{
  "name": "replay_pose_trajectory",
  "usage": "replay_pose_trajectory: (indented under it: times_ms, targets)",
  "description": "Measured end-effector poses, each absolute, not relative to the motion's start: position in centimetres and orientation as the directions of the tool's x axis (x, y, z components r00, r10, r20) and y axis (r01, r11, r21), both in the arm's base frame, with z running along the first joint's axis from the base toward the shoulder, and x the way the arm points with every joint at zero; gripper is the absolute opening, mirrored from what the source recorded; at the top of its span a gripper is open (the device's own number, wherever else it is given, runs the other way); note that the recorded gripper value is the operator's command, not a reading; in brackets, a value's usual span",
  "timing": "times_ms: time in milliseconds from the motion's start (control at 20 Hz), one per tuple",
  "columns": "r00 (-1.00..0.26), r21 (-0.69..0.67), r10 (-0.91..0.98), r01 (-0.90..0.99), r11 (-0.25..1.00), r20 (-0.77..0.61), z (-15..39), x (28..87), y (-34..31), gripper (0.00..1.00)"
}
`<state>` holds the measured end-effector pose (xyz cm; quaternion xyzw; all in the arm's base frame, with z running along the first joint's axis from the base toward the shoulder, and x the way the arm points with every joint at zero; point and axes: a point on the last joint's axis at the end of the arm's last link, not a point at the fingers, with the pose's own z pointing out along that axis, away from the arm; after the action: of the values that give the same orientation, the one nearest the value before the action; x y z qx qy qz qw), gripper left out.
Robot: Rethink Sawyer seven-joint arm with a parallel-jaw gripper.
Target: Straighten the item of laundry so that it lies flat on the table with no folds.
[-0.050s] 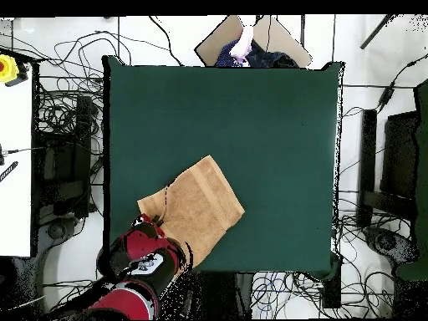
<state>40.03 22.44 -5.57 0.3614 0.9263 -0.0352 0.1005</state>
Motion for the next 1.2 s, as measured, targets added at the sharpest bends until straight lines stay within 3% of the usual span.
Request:
replay_pose_trajectory:
  times_ms: [1200]
  targets:
    - [-0.701, 0.024, 0.684, 0.695, 0.719, -0.199, -5.58, 40.16, 22.33, 0.0]
